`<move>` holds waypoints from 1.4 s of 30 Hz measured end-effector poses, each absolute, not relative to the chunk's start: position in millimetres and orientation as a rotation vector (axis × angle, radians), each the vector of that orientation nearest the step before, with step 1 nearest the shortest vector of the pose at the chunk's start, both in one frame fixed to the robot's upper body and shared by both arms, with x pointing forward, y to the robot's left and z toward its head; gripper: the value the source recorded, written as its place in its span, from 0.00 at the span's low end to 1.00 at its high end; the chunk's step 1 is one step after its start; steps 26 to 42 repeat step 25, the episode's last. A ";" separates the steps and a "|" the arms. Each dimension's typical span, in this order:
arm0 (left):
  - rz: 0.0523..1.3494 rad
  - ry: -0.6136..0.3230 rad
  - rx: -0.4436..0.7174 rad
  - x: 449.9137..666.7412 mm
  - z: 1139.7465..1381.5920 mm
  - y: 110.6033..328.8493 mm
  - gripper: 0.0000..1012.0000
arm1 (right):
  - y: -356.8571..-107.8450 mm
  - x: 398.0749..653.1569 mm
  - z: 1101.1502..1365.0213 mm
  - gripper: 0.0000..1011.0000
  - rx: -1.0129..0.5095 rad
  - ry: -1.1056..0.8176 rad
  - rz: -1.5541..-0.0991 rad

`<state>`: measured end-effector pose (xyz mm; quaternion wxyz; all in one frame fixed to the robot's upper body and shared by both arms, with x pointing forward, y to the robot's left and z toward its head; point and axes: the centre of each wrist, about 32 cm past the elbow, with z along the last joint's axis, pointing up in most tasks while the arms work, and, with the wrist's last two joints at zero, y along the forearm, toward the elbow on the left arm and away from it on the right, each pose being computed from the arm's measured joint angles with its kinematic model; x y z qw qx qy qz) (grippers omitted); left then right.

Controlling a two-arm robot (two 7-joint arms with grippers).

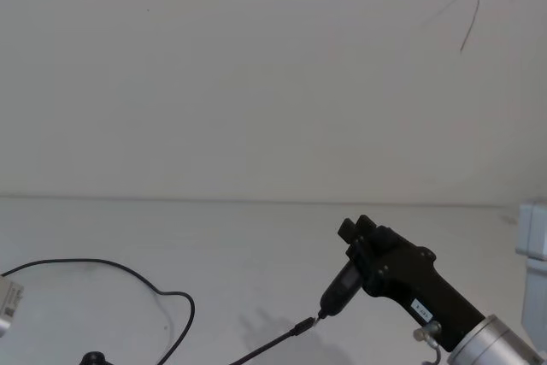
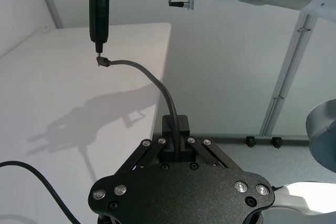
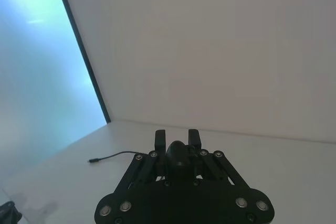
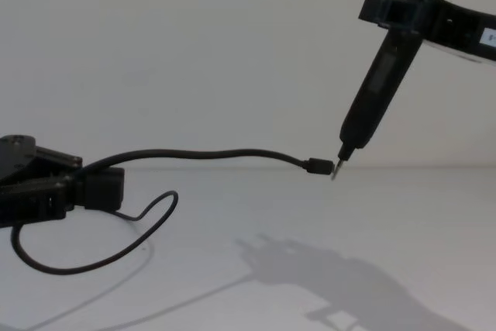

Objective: Pick up the data cable with the one hand.

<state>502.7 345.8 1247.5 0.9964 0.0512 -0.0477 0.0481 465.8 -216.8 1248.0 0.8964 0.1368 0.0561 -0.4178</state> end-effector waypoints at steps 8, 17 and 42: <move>0.097 -0.095 0.103 502.7 1247.5 345.8 0.05 | -218.9 465.8 1251.9 0.25 0.262 0.108 -0.851; 0.097 -0.095 0.103 502.7 1247.5 345.8 0.05 | -226.3 464.8 1256.8 0.25 0.289 0.139 -0.828; 0.096 -0.095 0.103 502.7 1247.5 345.7 0.05 | -234.2 462.8 1260.3 0.25 0.314 0.170 -0.805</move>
